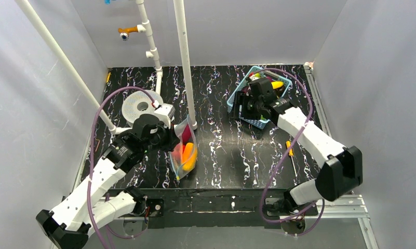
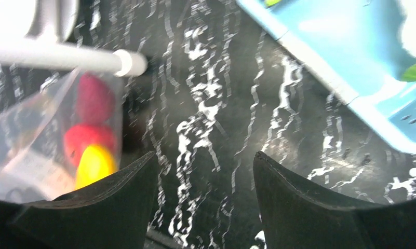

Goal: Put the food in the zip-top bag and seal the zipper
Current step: Pick up the fake vegetable from the bin.

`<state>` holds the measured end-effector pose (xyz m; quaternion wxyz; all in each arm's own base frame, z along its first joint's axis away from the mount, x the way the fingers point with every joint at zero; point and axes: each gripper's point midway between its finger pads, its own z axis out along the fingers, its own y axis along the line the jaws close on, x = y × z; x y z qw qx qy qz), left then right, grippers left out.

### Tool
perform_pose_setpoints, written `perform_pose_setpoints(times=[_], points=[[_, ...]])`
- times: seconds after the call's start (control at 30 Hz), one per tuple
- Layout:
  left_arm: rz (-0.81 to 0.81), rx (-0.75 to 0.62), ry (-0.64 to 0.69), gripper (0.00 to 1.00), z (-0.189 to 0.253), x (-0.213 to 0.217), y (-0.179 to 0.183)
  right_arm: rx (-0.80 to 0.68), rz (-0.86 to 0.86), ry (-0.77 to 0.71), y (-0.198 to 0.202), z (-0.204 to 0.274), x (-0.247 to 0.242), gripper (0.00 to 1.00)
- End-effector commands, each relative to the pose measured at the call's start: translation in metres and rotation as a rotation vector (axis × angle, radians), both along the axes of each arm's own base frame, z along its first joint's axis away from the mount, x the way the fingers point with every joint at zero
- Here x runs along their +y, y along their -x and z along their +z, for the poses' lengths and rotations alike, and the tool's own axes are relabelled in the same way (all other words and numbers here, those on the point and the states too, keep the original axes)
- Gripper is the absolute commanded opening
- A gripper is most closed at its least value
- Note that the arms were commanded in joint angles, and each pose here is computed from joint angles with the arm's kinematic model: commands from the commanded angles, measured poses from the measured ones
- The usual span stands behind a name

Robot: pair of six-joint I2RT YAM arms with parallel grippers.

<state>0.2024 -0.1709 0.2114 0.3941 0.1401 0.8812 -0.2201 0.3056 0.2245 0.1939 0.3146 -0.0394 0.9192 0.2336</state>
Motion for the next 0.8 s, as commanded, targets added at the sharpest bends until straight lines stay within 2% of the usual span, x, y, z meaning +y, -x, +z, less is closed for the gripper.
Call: perform_pose_setpoints(times=[0.0,0.1,0.27,0.37,0.5,0.67,0.77], points=[[-0.017,-0.141,0.015,0.0,0.022,0.009,0.0,-0.04,-0.108,0.098,-0.045,-0.003,-0.026,0.73],[0.122,-0.194,-0.009,0.0,0.036,0.035,-0.004,-0.015,-0.196,0.124,-0.075,-0.018,-0.036,0.73],[0.304,-0.173,-0.103,0.0,0.055,0.08,0.006,0.033,-0.323,0.092,-0.121,-0.029,-0.041,0.7],[0.282,-0.14,-0.111,0.0,0.051,0.078,0.011,0.035,-0.369,0.063,-0.147,-0.035,-0.037,0.7],[0.201,-0.066,-0.118,0.0,0.016,0.055,0.004,0.074,-0.463,0.03,-0.173,-0.052,-0.037,0.66],[0.091,0.065,-0.22,0.0,-0.029,0.035,-0.002,0.105,-0.518,0.003,-0.182,-0.068,-0.035,0.55],[0.065,0.113,-0.26,0.0,-0.039,0.033,-0.002,0.096,-0.542,-0.001,-0.183,-0.075,-0.037,0.53]])
